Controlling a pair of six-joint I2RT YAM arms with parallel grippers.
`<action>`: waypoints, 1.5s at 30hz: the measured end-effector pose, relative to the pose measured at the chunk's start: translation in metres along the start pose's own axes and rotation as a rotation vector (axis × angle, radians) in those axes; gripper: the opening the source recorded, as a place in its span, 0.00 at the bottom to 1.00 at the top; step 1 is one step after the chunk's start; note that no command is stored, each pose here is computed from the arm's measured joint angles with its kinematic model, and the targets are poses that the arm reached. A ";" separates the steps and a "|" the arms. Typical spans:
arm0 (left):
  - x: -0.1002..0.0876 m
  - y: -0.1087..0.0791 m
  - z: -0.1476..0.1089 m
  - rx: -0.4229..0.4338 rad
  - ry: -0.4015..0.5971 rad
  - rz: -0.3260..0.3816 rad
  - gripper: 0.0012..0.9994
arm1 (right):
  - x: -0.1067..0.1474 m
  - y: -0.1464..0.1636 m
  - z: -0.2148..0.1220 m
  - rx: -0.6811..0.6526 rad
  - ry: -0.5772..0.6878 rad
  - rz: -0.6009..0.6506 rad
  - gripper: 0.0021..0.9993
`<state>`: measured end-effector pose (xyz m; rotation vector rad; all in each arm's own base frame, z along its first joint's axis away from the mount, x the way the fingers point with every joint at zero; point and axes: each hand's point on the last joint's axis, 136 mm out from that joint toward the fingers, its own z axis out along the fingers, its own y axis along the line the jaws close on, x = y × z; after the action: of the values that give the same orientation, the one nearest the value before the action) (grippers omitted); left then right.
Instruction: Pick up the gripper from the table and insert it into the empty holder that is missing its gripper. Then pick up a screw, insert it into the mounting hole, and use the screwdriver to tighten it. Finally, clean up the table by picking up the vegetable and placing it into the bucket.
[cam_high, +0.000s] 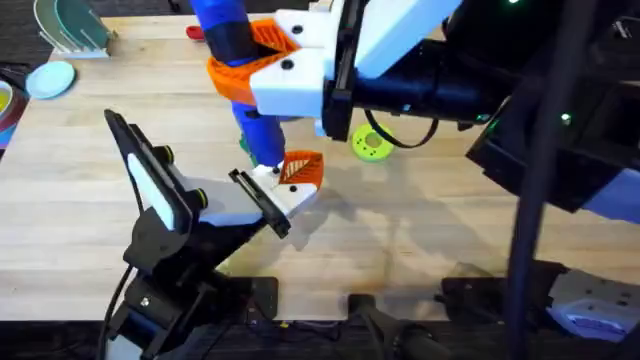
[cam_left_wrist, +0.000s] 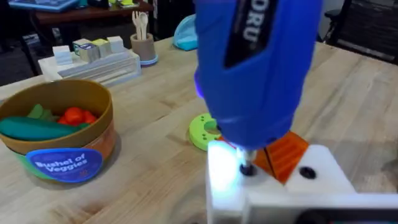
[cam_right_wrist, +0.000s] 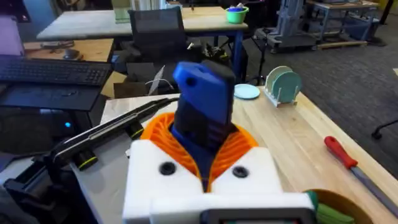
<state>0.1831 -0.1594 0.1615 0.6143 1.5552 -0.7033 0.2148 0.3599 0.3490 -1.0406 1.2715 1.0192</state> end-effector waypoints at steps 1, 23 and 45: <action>0.000 0.000 0.000 0.000 0.000 0.000 0.00 | -0.001 0.000 0.000 0.000 -0.002 0.000 0.02; 0.000 0.000 0.000 0.000 -0.001 0.001 0.00 | 0.036 -0.111 -0.095 0.432 0.304 -0.292 0.02; 0.000 0.000 0.000 0.000 -0.001 0.002 0.00 | 0.278 -0.210 -0.241 0.400 1.524 -0.540 0.02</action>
<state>0.1830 -0.1594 0.1617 0.6154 1.5535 -0.7028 0.3735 0.0810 0.0735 -1.7361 2.0127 -0.6719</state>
